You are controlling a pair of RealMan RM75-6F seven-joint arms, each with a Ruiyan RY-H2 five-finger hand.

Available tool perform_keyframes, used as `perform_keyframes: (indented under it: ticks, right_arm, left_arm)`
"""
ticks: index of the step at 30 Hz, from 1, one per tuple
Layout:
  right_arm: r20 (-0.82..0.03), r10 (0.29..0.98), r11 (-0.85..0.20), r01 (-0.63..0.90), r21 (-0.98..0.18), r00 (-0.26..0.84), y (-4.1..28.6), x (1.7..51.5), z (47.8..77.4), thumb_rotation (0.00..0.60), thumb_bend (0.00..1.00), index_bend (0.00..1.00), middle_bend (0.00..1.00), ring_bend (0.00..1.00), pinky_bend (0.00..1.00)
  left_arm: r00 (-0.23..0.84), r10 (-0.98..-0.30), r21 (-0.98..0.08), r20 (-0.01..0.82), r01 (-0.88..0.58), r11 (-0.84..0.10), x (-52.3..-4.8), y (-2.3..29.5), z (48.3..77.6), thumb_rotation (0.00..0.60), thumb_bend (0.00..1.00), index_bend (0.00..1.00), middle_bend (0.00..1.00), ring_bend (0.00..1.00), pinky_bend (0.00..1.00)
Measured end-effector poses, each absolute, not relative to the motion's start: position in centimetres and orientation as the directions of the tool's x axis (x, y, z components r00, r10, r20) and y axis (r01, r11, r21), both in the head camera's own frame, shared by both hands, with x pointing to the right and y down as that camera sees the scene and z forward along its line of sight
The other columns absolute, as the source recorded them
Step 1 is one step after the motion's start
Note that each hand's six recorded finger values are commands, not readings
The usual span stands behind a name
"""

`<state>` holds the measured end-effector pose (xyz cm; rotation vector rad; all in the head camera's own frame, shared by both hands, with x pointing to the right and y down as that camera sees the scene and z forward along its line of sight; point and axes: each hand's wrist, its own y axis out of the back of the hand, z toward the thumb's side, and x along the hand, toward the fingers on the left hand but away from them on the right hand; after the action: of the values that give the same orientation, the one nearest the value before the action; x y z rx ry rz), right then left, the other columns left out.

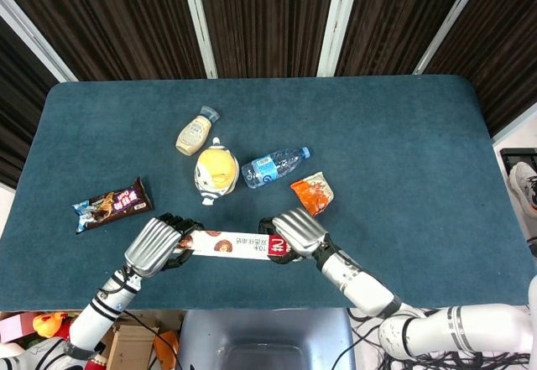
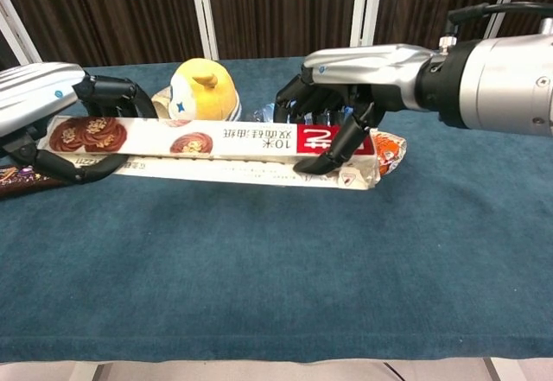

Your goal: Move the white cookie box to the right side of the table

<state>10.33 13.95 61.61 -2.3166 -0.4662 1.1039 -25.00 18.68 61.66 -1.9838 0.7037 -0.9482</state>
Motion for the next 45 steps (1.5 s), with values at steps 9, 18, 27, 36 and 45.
perform_keyframes:
  ticks: [9, 18, 27, 36, 45]
  right_arm:
    - [-0.593, 0.543, -0.773, 0.078, -0.629, 0.594, 13.2, 11.5, 61.4, 0.6, 0.33, 0.83, 0.62, 0.61, 0.57]
    - [-0.587, 0.609, -0.706, 0.027, -0.708, 0.533, 12.4, 15.4, 61.5, 0.6, 0.33, 0.83, 0.62, 0.61, 0.57]
    - [-0.579, 0.686, -0.642, -0.007, -0.766, 0.44, 13.9, 24.2, 62.1, 0.6, 0.34, 0.8, 0.62, 0.6, 0.56]
    - [-0.628, 0.726, -0.637, -0.071, -0.768, 0.282, 15.1, 35.9, 65.6, 0.6, 0.33, 0.58, 0.52, 0.46, 0.44]
    - [-0.715, 0.669, -0.713, -0.098, -0.695, 0.204, 17.7, 41.3, 67.6, 0.6, 0.15, 0.0, 0.04, 0.02, 0.11]
  left_arm:
    - [0.599, -0.734, -0.801, 0.32, -0.242, -0.547, -25.7, 18.9, 61.4, 0.589, 0.25, 0.14, 0.28, 0.25, 0.27]
    - [0.626, -0.753, -0.791, 0.203, -0.348, -0.503, -27.6, 18.2, 59.5, 0.426, 0.21, 0.06, 0.12, 0.08, 0.18]
    - [0.472, -0.834, -0.856, 0.284, -0.268, -0.443, -35.1, 17.3, 60.5, 0.459, 0.22, 0.06, 0.12, 0.08, 0.18]
    - [0.343, -0.838, -0.828, 0.425, -0.226, -0.513, -40.1, 18.3, 64.2, 0.531, 0.24, 0.04, 0.13, 0.07, 0.17]
    - [0.334, -0.829, -0.828, 0.449, -0.194, -0.527, -40.3, 18.8, 64.8, 0.551, 0.24, 0.04, 0.13, 0.07, 0.17]
